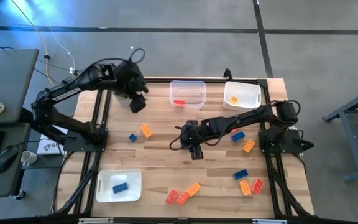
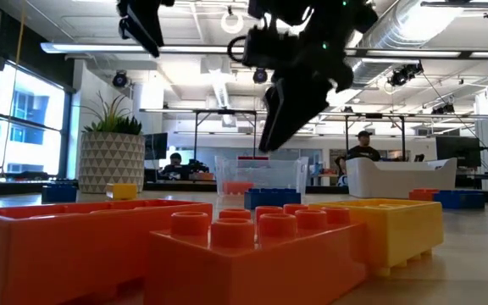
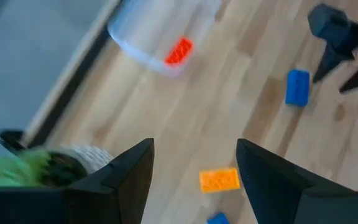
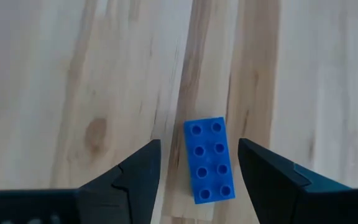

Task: Sort & place blocks by color
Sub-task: Put the blue game piece into the bottom white bin

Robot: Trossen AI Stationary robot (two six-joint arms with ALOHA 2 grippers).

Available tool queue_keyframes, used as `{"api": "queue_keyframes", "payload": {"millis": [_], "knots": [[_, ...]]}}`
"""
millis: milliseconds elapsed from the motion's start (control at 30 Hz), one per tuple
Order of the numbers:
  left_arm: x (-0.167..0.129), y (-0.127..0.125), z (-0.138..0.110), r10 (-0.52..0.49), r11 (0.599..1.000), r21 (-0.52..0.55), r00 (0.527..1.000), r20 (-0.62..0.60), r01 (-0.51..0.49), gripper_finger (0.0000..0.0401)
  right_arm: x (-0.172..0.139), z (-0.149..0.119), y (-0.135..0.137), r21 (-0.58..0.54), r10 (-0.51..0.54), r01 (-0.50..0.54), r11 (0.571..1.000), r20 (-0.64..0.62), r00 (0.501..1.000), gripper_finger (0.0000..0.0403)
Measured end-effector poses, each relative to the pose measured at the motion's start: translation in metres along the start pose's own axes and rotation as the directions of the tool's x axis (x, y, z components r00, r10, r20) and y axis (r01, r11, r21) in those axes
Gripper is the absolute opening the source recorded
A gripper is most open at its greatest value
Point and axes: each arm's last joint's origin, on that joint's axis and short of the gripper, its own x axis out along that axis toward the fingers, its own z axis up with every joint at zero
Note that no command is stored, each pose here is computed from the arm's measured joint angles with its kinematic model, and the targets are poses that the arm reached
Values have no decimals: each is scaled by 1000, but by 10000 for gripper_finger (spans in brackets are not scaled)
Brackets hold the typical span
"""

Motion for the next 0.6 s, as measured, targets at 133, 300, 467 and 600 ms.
{"api": "queue_keyframes", "payload": {"millis": [133, 300, 467, 600], "knots": [[21, -6, -11, 1, 1000, -21, 997, -78, -3, 216, 12, -4, 0, -21, -14, 13, 1000, -38, 999, 202], [44, -12, -24, 36, 998, -44, 990, -136, -42, 216, 22, -7, -2, -58, -34, 30, 998, -71, 997, 202], [57, -16, -32, 44, 997, -51, 985, -165, -53, 216, 29, -13, -6, -51, -30, 24, 998, -119, 992, 202], [62, -19, -37, 48, 997, -52, 981, -185, -58, 216, 35, -16, -11, -39, -34, 29, 999, -142, 989, 202]]}}
